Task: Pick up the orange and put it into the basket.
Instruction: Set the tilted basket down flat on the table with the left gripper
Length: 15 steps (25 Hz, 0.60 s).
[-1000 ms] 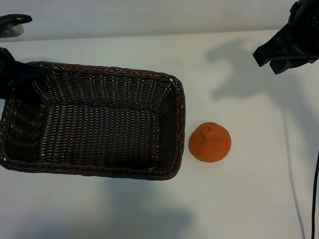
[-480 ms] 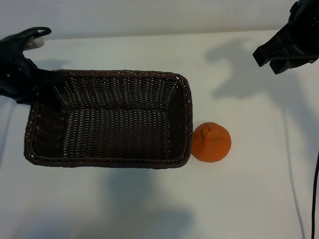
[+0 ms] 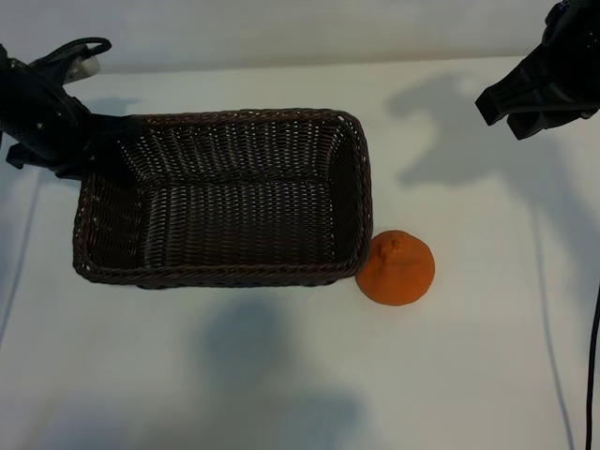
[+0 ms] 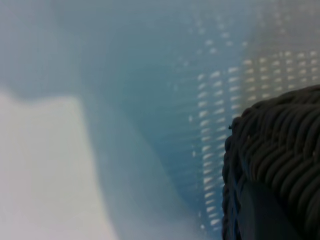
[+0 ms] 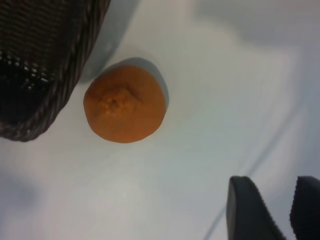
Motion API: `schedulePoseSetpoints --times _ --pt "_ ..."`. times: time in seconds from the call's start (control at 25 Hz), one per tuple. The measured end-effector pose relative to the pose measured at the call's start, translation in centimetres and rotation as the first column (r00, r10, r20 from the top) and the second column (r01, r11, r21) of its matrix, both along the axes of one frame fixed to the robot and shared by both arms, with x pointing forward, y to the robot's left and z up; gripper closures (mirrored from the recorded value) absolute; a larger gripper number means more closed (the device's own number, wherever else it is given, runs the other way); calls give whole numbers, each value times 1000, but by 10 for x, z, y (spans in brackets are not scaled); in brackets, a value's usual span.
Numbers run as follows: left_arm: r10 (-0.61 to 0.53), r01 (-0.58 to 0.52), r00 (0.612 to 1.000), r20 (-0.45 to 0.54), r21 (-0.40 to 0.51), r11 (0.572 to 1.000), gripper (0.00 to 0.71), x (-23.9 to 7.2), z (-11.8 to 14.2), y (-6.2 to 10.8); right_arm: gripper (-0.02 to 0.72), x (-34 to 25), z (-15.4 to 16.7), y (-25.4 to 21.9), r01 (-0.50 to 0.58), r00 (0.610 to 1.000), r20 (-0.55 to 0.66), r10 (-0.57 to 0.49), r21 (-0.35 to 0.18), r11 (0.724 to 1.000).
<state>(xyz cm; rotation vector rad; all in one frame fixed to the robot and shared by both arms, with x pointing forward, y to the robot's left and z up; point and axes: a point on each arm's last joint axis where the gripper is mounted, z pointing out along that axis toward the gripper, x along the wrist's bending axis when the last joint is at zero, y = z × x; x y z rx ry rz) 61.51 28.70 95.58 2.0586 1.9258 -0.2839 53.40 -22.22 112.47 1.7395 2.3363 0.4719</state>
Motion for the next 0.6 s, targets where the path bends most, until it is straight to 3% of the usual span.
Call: schedulePoseSetpoints --times 0.6 --pt "-22 20 997 -74 -22 1000 537 13 -35 -1 448 0 0 0 0 1000 0 0 0 1000"
